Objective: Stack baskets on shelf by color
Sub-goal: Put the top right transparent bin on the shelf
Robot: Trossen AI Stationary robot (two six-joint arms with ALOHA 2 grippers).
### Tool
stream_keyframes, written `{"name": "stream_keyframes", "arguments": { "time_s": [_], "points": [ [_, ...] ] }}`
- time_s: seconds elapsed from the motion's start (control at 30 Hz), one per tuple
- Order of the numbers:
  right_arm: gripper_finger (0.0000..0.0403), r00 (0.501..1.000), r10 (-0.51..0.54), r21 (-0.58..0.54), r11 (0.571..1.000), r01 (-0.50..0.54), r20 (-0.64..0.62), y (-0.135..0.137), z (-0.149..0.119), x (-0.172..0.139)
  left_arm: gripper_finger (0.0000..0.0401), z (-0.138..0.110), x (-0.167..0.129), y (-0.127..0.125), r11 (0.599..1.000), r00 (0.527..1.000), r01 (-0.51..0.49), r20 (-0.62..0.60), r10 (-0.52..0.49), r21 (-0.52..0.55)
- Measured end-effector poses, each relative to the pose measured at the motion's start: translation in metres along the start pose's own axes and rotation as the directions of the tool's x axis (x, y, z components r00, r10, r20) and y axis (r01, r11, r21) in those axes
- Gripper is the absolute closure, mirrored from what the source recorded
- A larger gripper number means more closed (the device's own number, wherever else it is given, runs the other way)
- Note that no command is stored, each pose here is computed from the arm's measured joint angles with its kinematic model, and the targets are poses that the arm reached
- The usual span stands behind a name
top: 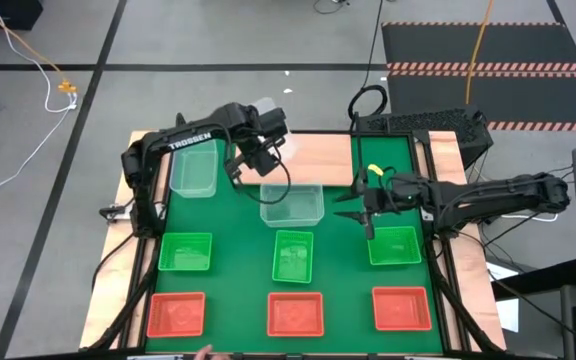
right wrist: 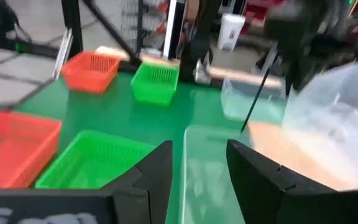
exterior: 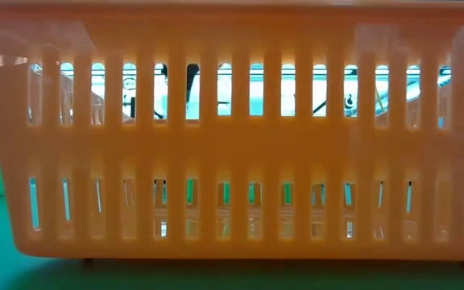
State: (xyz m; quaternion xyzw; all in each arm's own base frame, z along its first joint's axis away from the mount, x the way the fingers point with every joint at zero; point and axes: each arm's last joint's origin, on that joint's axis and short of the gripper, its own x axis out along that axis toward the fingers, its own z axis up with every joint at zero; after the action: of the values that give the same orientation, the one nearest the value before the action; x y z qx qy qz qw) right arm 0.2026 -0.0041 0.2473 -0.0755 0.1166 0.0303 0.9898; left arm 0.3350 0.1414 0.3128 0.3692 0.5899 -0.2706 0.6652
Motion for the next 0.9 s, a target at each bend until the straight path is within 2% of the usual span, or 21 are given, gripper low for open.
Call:
{"name": "stream_keyframes", "arguments": {
  "time_s": [0.33, 0.53, 0.6, 0.7, 0.83, 0.9],
  "points": [
    [0.0259, 1.0, -0.003, 0.033, 0.999, 0.002, 0.008, 0.001, -0.009, 0.001, 0.039, -0.015, 0.04, -0.014, 0.989, 0.986, 0.145, -0.085, -0.142, 0.037],
    [0.0259, 0.997, -0.013, 0.036, 0.999, 0.01, 0.07, 0.0, -0.002, 0.0, 0.0388, -0.015, 0.043, -0.016, 0.988, 0.984, 0.155, -0.092, -0.152, 0.026],
    [0.0259, 0.997, -0.014, 0.051, 0.999, 0.01, 0.078, 0.0, -0.002, 0.0, 0.039, -0.016, 0.043, -0.016, 0.988, 0.984, 0.153, -0.092, -0.154, -0.009],
    [0.0259, 0.996, -0.015, 0.066, 0.998, 0.01, 0.083, 0.0, -0.001, 0.0, 0.0387, -0.016, 0.043, -0.015, 0.983, 0.984, 0.139, -0.091, -0.151, -0.121],
    [0.0259, 0.996, -0.016, 0.069, 0.998, 0.01, 0.088, 0.0, -0.001, 0.0, 0.0356, -0.017, 0.044, -0.012, 0.947, 0.988, 0.091, -0.087, -0.124, -0.308],
    [0.0259, 0.995, -0.017, 0.068, 0.998, 0.011, 0.097, 0.0, 0.0, 0.0, 0.0334, -0.017, 0.044, -0.013, 0.934, 0.988, 0.088, -0.091, -0.127, -0.345]
  ]
}}
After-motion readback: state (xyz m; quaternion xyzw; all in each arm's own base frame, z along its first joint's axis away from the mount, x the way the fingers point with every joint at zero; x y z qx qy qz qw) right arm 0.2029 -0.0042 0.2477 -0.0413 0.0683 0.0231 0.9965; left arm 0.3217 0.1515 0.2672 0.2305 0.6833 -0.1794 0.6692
